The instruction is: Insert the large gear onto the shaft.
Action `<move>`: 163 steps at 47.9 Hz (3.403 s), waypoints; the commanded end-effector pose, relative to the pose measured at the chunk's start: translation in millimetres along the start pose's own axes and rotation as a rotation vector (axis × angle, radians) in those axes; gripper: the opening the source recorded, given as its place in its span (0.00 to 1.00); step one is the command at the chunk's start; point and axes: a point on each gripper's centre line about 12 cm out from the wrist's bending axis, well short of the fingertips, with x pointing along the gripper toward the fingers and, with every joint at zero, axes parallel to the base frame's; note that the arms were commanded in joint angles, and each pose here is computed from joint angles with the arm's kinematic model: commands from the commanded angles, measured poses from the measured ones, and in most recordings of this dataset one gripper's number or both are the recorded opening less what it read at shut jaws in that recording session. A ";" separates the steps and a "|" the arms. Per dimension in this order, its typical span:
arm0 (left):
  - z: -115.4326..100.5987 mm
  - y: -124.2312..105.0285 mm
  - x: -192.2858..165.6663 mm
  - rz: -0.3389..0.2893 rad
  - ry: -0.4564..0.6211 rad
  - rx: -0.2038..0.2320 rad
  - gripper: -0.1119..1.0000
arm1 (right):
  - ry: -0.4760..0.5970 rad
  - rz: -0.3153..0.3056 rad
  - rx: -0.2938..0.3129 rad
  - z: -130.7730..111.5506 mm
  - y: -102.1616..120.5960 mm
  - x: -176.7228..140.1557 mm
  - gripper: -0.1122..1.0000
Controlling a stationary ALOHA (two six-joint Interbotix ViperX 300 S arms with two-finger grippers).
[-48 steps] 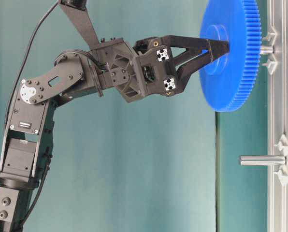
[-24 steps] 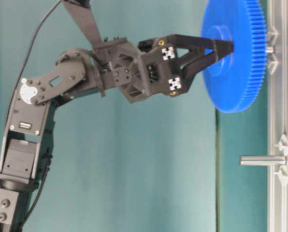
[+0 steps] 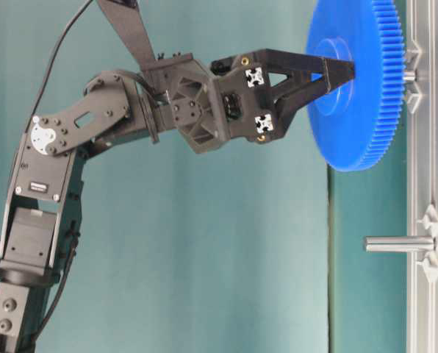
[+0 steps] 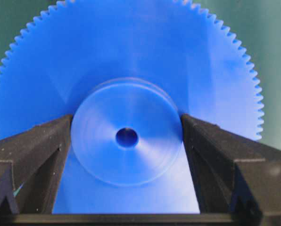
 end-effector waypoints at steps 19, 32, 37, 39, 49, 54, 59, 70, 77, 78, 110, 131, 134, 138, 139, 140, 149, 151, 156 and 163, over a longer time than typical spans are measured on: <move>9.0 15.6 -24.8 0.030 -0.057 0.001 0.89 | -0.032 0.006 0.010 12.3 1.6 -0.7 0.73; 18.3 3.7 -19.0 0.023 -0.065 0.022 0.89 | -0.032 0.007 0.021 12.3 1.6 -0.7 0.73; 18.8 2.9 -16.5 0.021 -0.063 0.022 0.89 | -0.030 0.006 0.035 11.2 1.5 -0.5 0.73; 18.6 2.9 -15.6 0.021 -0.061 0.022 0.89 | -0.030 0.006 0.039 11.2 1.5 -0.5 0.73; 20.0 3.5 -20.7 0.024 -0.071 0.024 0.89 | -0.032 0.007 0.039 11.8 1.6 -0.6 0.73; 20.5 3.4 -22.0 0.023 -0.075 0.018 0.89 | -0.030 0.008 0.039 11.2 1.7 -0.6 0.73; 22.6 4.6 -27.6 0.030 -0.087 0.014 0.89 | -0.031 0.008 0.040 11.8 1.8 -0.6 0.73; 24.7 9.3 -39.7 0.041 -0.109 0.003 0.89 | -0.033 0.008 0.039 12.5 1.9 -0.7 0.73; 20.8 15.3 -47.8 0.042 -0.102 -0.039 0.89 | -0.033 0.008 0.039 12.5 1.9 -0.7 0.73; 20.6 16.2 -50.3 0.043 -0.105 -0.044 0.89 | -0.033 0.008 0.039 12.5 1.9 -0.7 0.73; -20.1 17.5 -113.4 0.089 -0.222 -0.153 0.89 | -0.016 -0.022 0.033 8.9 -2.6 -12.0 0.73; -73.4 -6.1 -142.4 0.101 -0.345 -0.268 0.89 | 0.041 -0.104 0.031 3.6 -14.3 -11.4 0.73; -80.4 -9.8 -146.0 0.102 -0.359 -0.274 0.89 | 0.041 -0.105 0.035 3.2 -14.5 -11.3 0.73; -89.7 -15.4 -148.1 0.103 -0.362 -0.269 0.89 | 0.041 -0.105 0.036 3.2 -14.5 -11.3 0.73; -92.9 -17.4 -148.1 0.102 -0.361 -0.268 0.89 | 0.039 -0.104 0.036 3.8 -14.2 -11.4 0.73; -94.3 -19.6 -148.1 0.098 -0.362 -0.267 0.89 | 0.039 -0.104 0.036 3.8 -14.2 -11.4 0.73; -107.8 -30.2 -154.8 0.099 -0.400 -0.260 0.88 | 0.044 -0.098 0.037 2.7 -13.3 -11.2 0.73; -109.2 -34.3 -156.6 0.101 -0.425 -0.253 0.88 | 0.048 -0.094 0.039 1.9 -12.9 -11.0 0.73; -116.9 -45.9 -157.1 0.101 -0.480 -0.233 0.88 | 0.052 -0.086 0.037 0.5 -11.7 -10.7 0.73; -129.5 -55.2 -157.2 0.094 -0.499 -0.236 0.88 | 0.050 -0.083 0.036 0.7 -11.2 -10.7 0.73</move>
